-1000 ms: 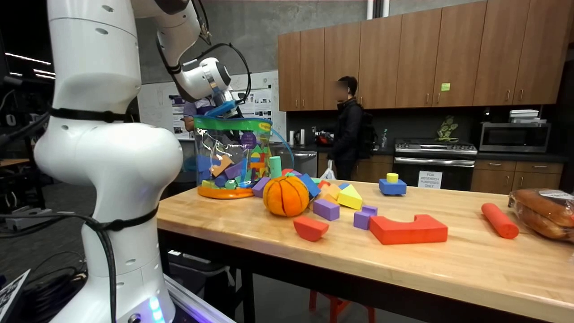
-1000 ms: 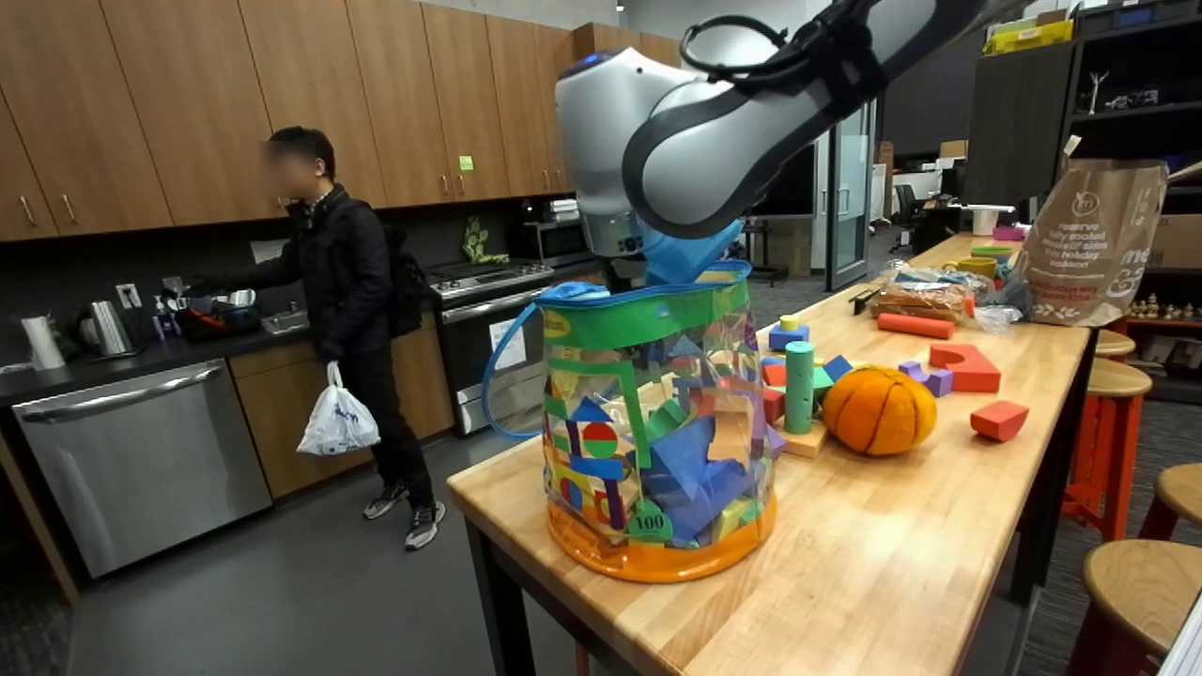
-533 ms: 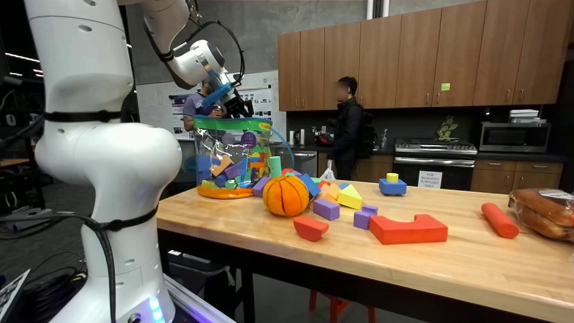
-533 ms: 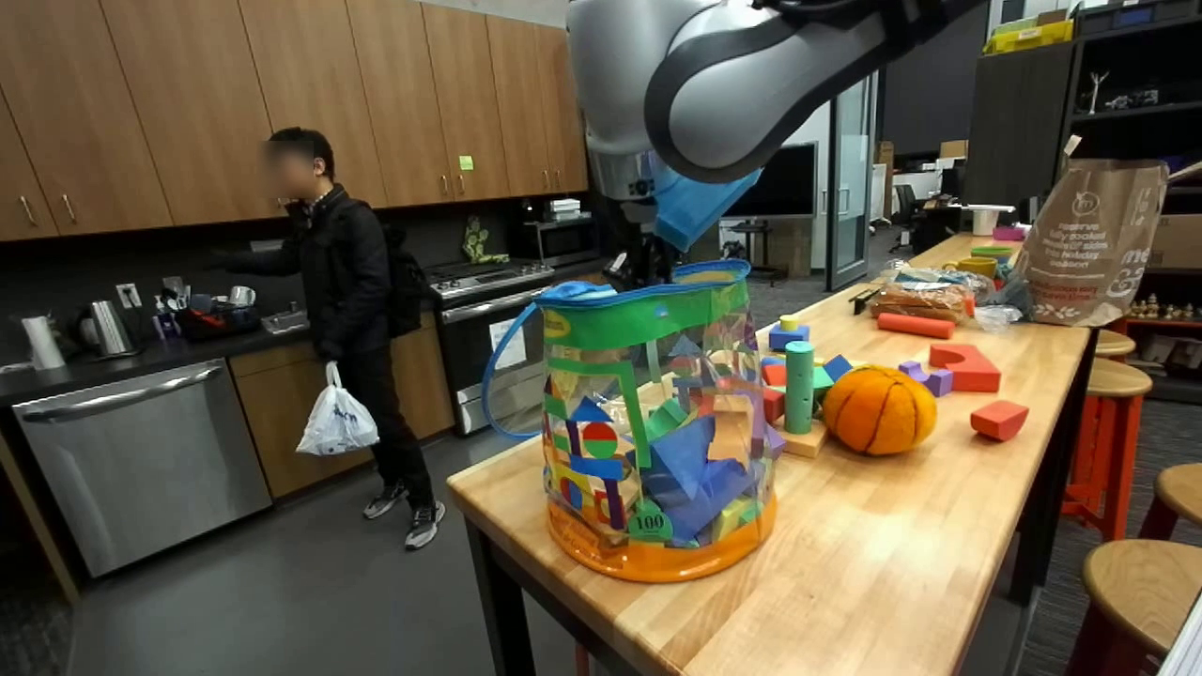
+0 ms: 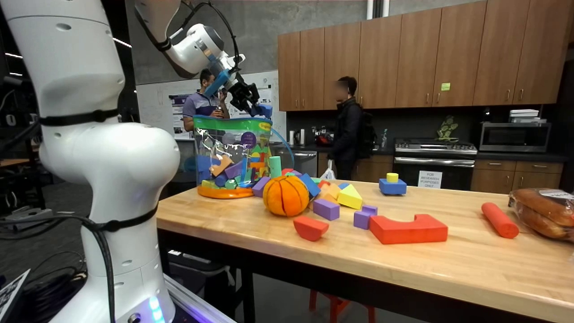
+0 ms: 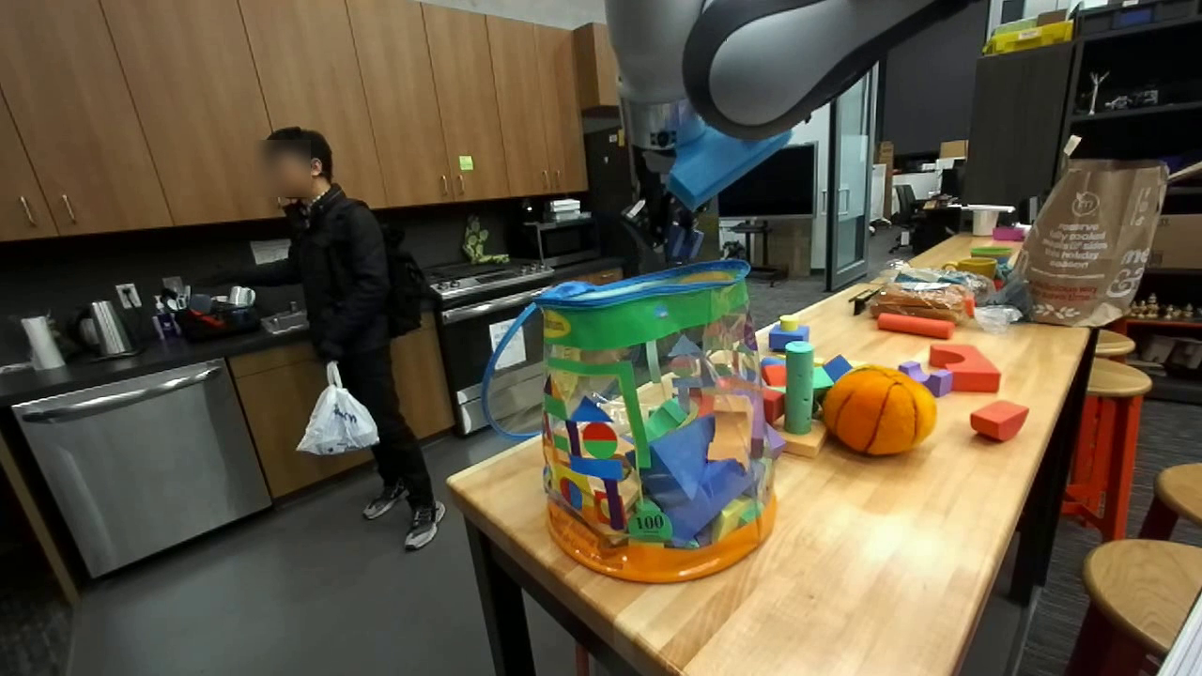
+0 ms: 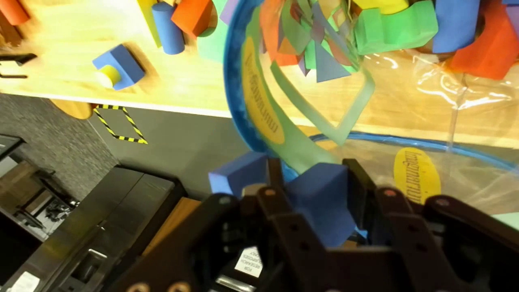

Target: Remove the blocks from the basket

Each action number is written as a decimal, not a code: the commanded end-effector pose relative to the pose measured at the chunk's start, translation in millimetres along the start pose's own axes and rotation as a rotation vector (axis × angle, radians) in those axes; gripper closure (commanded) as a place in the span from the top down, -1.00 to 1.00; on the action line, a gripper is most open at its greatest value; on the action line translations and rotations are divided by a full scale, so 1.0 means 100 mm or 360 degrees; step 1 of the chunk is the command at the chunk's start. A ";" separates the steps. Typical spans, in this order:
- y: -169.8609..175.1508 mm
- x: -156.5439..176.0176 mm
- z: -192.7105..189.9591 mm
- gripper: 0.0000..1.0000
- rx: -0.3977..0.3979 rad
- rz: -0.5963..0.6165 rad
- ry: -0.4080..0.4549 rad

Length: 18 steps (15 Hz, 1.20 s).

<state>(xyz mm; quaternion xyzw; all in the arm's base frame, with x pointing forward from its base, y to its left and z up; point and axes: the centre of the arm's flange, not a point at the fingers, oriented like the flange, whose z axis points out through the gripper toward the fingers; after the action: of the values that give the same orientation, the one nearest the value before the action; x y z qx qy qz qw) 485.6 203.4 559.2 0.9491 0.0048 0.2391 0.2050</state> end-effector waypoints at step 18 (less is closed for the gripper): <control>1.07 -0.94 1.64 -0.71 0.0231 0.1069 0.0026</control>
<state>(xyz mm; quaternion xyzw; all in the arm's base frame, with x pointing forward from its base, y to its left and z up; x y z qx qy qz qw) 474.6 41.7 454.2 0.9135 -0.2760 0.2884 0.0792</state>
